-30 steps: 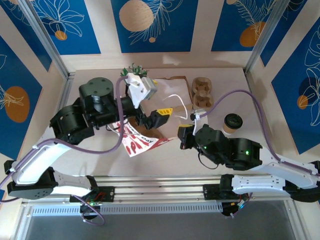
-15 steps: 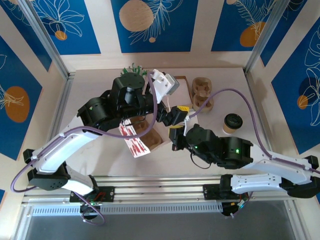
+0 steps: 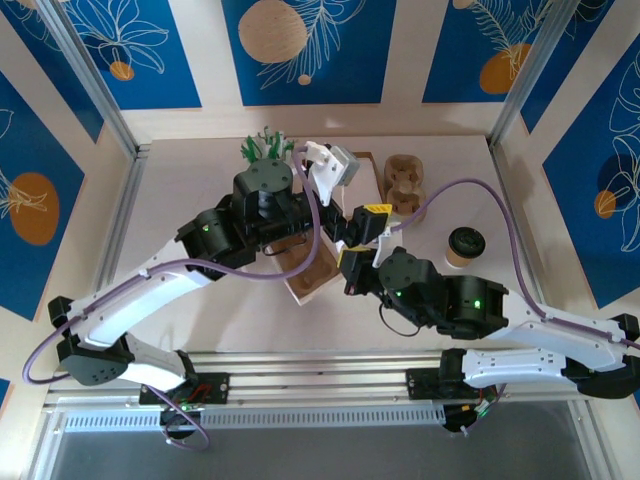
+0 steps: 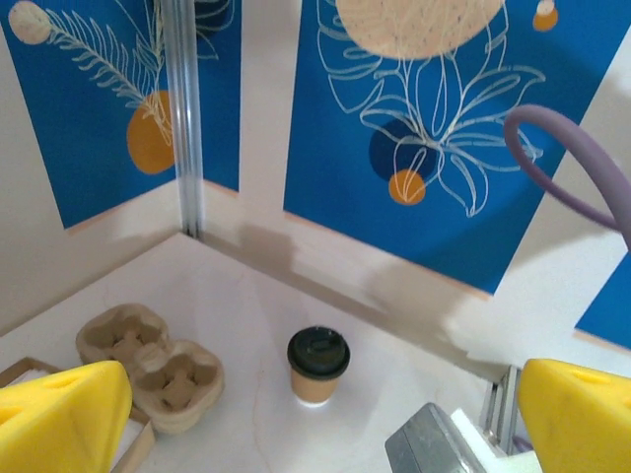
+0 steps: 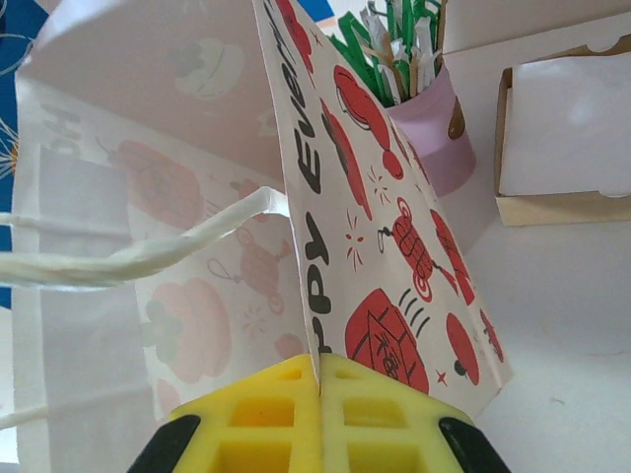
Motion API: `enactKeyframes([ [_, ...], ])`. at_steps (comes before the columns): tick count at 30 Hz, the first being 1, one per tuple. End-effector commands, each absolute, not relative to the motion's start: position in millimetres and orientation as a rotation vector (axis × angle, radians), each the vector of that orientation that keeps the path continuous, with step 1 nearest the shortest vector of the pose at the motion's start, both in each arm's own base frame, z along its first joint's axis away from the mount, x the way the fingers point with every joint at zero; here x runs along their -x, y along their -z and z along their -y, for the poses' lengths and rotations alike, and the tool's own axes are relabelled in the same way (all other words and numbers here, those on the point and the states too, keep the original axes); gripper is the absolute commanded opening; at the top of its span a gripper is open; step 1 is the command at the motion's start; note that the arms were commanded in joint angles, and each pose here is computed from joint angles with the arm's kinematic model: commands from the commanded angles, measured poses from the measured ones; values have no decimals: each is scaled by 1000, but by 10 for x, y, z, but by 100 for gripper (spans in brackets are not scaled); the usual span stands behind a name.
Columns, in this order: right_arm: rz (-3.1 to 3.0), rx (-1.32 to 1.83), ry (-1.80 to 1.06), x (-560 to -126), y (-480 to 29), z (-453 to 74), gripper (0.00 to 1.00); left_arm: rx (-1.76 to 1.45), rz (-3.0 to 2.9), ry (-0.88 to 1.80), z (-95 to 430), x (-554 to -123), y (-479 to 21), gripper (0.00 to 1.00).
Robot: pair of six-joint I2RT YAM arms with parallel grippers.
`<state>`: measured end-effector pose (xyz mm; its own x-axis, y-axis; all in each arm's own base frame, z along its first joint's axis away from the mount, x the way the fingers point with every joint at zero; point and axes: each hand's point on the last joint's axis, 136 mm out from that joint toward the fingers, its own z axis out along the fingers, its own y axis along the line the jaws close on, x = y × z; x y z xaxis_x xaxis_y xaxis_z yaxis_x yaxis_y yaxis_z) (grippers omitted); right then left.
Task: Pack the takeout coffee
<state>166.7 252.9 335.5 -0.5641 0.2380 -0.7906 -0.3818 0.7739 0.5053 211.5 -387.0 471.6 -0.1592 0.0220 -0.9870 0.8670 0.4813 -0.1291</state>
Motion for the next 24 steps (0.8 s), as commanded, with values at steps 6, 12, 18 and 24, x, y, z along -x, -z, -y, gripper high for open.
enactKeyframes([
  [6, -1991, 191, -842, -1601, -3374, -2662, 0, -527, -1350, 952, 3781, -2328, -5150, 100],
  [12, -2029, 205, -784, -1628, -3258, -2465, 0, -487, -1242, 792, 3303, -2267, -5605, 100],
  [18, -2070, 273, -742, -1670, -3188, -2370, 0, -462, -1175, 620, 2691, -2133, -5988, 100],
  [24, -2092, 404, -722, -1624, -3196, -2390, 0, -456, -1223, 493, 2227, -2045, -5964, 100],
])
